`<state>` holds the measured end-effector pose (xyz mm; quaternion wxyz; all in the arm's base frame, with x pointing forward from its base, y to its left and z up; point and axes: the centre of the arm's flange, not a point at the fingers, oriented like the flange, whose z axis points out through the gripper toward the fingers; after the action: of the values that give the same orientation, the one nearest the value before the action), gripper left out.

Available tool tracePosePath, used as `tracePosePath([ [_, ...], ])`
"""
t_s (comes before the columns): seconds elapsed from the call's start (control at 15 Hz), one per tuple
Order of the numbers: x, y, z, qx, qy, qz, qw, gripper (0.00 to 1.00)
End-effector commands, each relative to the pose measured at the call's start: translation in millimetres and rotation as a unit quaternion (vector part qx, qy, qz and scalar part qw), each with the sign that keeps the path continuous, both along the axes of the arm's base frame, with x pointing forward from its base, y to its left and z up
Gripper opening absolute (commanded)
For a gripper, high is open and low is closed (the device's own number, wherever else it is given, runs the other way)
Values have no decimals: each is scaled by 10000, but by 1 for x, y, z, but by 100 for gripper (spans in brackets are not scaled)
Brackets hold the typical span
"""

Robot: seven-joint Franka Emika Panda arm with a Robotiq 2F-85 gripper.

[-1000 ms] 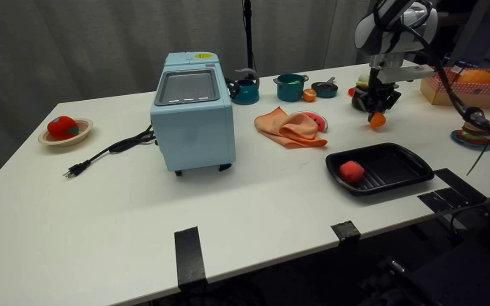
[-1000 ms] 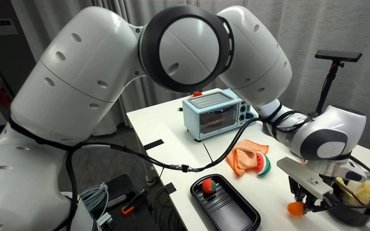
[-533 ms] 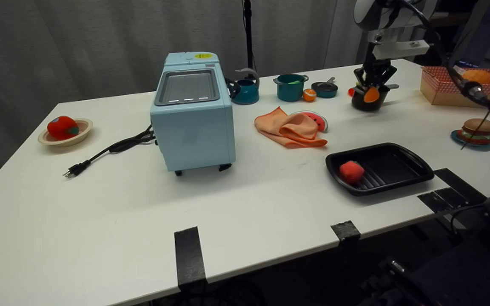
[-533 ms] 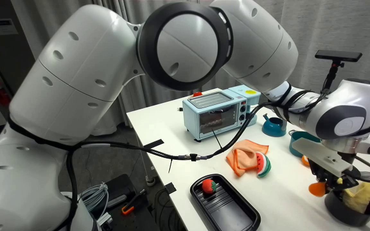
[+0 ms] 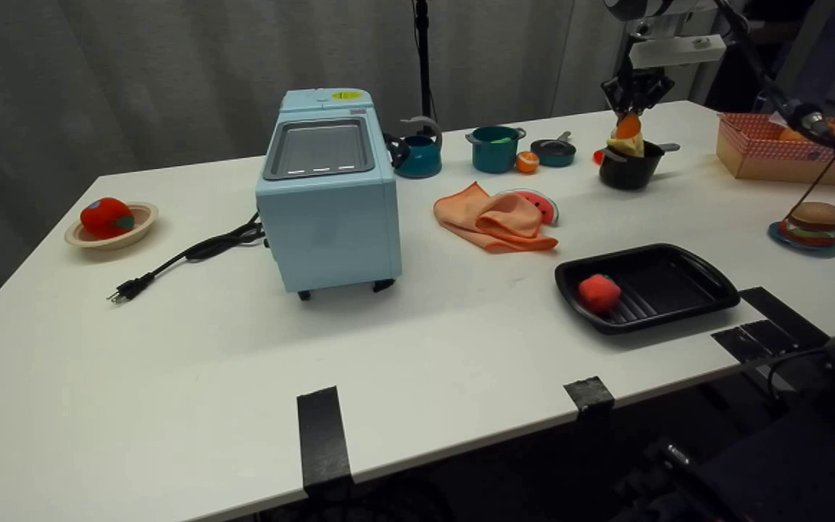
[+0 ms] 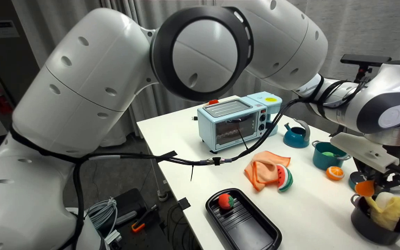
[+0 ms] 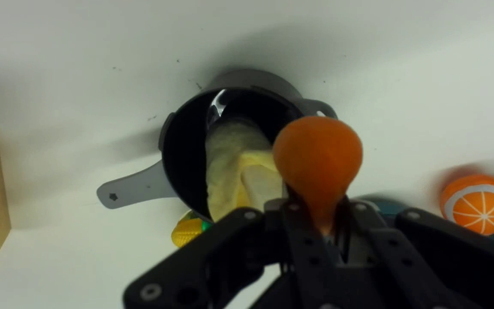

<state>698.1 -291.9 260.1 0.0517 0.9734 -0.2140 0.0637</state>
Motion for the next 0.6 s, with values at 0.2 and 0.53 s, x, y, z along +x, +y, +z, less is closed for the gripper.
tracePosePath([
  [0.2, 5, -33, -35, -307, 76, -440, 9985, 4],
  [0.53, 1, -42, -51, -358, 182, -640, 9971, 4],
])
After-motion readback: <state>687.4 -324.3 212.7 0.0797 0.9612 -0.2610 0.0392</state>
